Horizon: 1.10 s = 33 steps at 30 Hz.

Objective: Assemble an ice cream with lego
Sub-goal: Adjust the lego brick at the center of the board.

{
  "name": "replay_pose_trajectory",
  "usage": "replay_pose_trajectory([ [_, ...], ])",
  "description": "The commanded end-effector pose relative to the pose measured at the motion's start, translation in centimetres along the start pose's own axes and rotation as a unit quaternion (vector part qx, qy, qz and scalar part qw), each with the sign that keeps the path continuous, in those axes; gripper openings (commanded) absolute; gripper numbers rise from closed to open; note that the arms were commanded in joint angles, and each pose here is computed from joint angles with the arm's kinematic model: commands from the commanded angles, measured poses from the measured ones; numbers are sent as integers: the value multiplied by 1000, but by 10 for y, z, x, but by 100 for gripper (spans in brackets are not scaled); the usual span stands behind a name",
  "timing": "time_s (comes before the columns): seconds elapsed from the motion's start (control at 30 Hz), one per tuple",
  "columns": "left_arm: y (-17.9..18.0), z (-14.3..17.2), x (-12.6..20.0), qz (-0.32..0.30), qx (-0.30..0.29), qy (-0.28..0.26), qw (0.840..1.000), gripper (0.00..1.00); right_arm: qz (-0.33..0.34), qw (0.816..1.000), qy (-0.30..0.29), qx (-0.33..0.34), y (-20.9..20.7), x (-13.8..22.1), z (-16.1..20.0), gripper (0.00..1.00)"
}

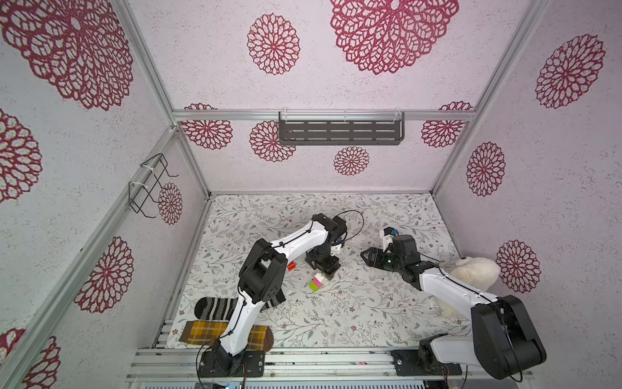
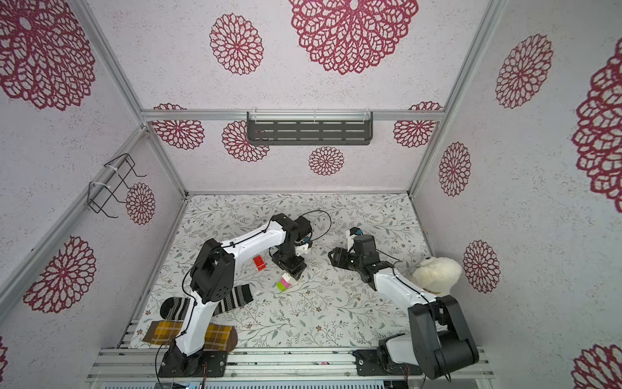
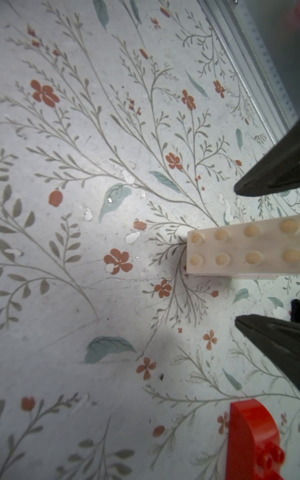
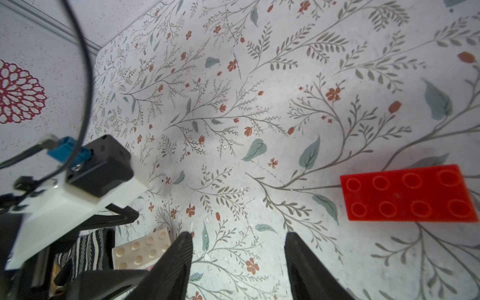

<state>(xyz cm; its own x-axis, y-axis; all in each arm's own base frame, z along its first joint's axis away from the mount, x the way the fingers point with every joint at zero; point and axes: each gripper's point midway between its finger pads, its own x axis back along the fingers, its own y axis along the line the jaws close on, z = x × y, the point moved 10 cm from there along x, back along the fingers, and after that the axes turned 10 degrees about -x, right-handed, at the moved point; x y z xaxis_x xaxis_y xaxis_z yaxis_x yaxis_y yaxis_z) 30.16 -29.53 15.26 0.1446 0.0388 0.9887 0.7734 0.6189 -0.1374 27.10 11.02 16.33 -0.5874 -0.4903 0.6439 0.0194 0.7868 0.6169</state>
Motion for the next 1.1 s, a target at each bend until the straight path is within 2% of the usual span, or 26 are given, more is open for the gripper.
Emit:
replay_pose_trajectory([
  [0.0,-10,1,2,15,-12,11,1000,76,-8,1000,1,9,-4,-4,-1,61],
  [0.17,-16,8,-7,14,-10,44,999,76,-6,1000,14,0,-12,-12,4,61],
  [0.3,-16,16,-17,-14,-6,76,997,76,-11,1000,27,-8,-15,-18,7,61],
  [0.57,-11,10,-29,-29,-2,96,995,75,-19,999,38,-11,-17,-22,10,61],
  [1.07,-13,6,-30,-43,-5,98,994,52,-17,999,42,-13,-19,-24,11,60],
])
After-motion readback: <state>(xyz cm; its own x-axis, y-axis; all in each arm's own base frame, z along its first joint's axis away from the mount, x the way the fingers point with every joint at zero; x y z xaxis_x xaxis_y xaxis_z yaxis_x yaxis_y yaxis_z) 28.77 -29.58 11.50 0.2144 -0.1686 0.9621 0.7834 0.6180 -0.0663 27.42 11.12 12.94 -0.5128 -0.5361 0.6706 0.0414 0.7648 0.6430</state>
